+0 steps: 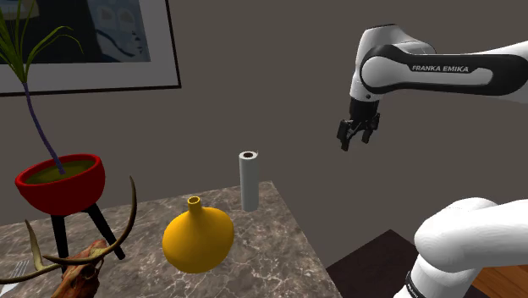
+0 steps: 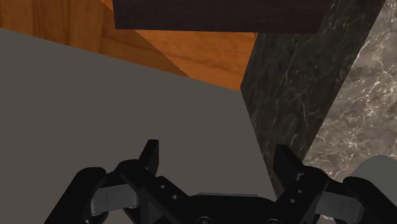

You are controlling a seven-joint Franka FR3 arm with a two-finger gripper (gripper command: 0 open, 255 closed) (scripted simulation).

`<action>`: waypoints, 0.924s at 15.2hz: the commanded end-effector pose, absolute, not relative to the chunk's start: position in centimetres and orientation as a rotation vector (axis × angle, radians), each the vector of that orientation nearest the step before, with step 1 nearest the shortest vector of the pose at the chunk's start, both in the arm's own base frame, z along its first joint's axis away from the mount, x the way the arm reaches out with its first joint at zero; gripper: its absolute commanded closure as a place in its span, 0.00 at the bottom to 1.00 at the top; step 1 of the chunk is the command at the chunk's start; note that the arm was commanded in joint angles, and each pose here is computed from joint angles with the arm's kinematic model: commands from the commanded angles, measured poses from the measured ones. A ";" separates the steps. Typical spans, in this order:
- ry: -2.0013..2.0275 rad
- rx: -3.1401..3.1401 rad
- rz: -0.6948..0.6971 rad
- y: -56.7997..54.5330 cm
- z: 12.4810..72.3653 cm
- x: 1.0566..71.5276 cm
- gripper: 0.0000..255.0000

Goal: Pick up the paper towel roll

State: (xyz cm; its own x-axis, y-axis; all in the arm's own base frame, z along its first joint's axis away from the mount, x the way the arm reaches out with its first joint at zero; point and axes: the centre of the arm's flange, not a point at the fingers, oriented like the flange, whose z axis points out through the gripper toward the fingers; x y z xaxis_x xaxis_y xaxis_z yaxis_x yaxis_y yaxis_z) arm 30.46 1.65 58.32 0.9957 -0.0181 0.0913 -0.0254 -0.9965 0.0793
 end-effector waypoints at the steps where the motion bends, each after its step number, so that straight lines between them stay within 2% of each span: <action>1: -0.033 3.058 0.139 1.7 58.3 30.5 0.00; 14: -0.207 3.080 0.089 16.5 58.1 38.8 0.00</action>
